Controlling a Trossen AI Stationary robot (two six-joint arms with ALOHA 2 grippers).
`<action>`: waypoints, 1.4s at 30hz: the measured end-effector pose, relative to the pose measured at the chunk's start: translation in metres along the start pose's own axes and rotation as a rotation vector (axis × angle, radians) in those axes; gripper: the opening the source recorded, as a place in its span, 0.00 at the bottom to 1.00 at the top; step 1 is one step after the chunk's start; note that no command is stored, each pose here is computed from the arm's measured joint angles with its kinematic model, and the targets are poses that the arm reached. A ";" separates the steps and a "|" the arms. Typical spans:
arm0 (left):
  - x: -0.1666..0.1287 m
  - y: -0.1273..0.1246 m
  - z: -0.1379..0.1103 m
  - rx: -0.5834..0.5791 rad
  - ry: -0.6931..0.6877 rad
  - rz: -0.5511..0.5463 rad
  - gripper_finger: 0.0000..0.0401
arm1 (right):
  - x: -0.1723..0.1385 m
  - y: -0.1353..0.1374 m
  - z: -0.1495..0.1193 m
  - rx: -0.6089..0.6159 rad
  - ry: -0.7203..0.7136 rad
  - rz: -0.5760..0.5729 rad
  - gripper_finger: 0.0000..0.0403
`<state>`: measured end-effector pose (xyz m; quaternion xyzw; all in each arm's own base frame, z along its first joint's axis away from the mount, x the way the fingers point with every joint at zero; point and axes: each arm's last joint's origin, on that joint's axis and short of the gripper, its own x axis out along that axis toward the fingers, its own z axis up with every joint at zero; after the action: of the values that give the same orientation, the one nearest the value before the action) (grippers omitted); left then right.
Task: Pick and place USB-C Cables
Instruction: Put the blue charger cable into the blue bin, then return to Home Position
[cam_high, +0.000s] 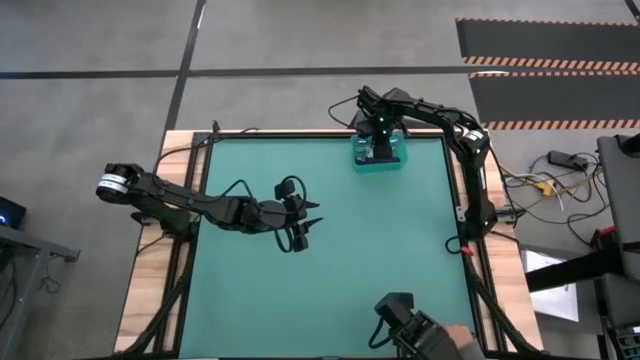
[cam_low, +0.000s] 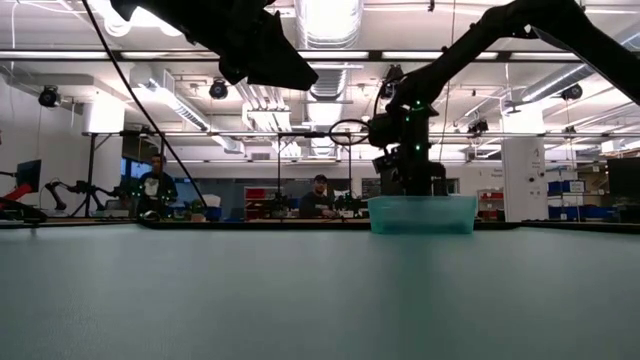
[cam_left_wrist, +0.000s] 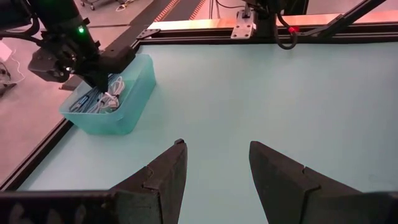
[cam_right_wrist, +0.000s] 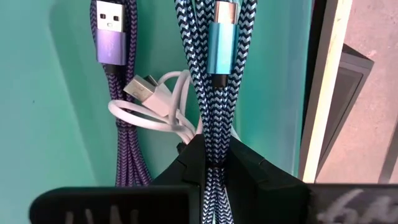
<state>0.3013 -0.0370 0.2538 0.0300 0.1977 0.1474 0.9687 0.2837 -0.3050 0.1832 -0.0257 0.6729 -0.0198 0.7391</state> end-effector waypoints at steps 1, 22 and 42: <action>0.000 0.000 0.000 0.000 0.000 0.000 0.39 | 0.001 0.000 0.000 0.000 0.000 0.000 0.07; 0.000 0.000 0.000 0.000 0.001 0.000 0.39 | 0.004 0.000 -0.001 0.004 -0.004 -0.005 0.07; 0.000 0.000 0.000 0.000 0.001 0.000 0.39 | -0.008 0.002 -0.001 0.087 -0.022 -0.024 0.26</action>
<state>0.3013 -0.0370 0.2534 0.0301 0.1982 0.1471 0.9686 0.2815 -0.3027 0.1911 -0.0018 0.6628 -0.0578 0.7465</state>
